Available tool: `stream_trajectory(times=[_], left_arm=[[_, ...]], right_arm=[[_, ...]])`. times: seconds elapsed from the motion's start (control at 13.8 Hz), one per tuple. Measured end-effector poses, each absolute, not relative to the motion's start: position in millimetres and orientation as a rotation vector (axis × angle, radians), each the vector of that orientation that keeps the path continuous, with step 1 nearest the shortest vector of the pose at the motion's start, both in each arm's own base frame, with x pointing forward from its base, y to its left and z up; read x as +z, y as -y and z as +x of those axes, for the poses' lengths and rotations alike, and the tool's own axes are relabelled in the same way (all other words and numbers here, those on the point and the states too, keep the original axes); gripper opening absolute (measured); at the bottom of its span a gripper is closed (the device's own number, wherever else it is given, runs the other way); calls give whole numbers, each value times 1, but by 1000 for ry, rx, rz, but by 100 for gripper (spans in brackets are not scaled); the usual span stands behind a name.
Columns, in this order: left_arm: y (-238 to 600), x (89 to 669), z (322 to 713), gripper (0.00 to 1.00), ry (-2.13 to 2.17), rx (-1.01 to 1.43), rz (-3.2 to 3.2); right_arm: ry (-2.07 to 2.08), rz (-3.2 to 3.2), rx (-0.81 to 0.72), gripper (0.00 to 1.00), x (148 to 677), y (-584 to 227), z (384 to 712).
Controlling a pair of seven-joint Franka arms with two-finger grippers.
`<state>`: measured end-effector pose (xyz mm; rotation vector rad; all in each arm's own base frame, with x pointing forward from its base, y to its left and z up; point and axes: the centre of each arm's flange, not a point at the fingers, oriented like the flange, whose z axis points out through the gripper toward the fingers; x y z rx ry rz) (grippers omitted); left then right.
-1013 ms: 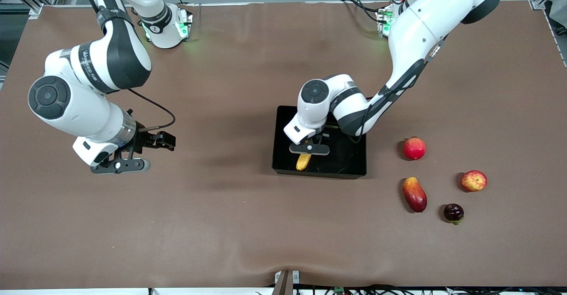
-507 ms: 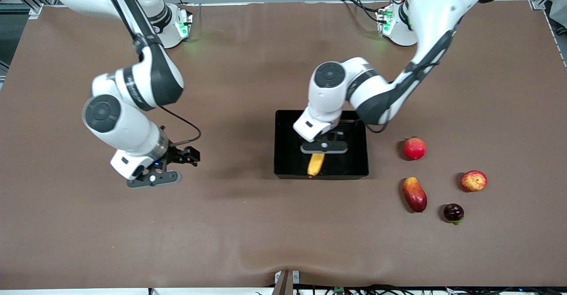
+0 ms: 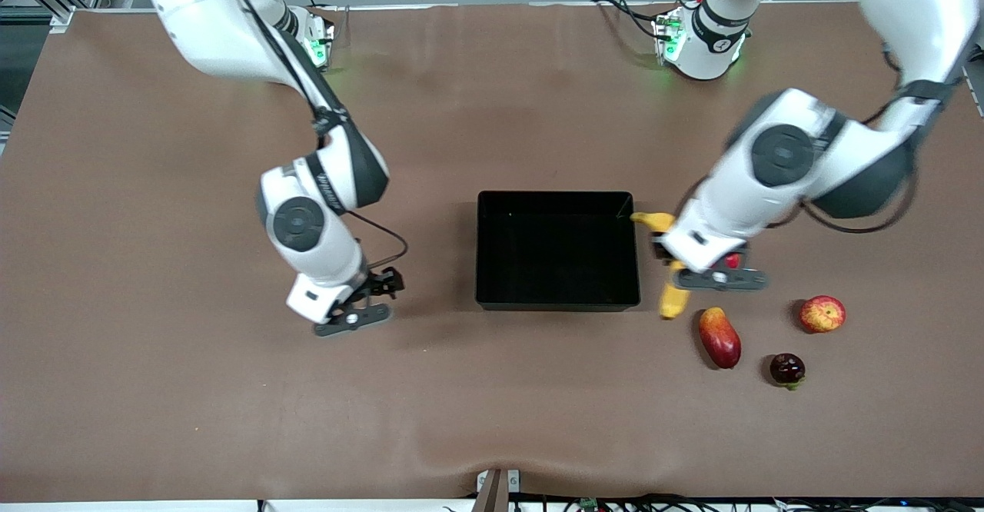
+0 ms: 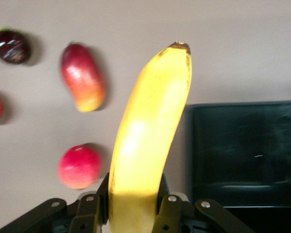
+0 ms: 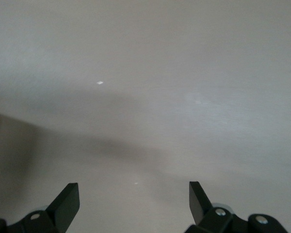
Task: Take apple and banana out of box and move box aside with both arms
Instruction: 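Lower the banana beside the apples while the right gripper reaches the tray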
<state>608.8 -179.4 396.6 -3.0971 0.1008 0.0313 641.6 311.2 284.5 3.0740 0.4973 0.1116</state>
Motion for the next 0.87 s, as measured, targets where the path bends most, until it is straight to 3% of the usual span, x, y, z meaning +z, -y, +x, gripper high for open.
stream_trajectory(times=[0.36,0.87], left_arm=[[42,344,604,38,-131,176,-3060],[-64,239,579,38,-163,19,-3134]], right_arm=[[-461,3081,101,100,281,-382,602],[-395,3146,5,100,287,-432,567]])
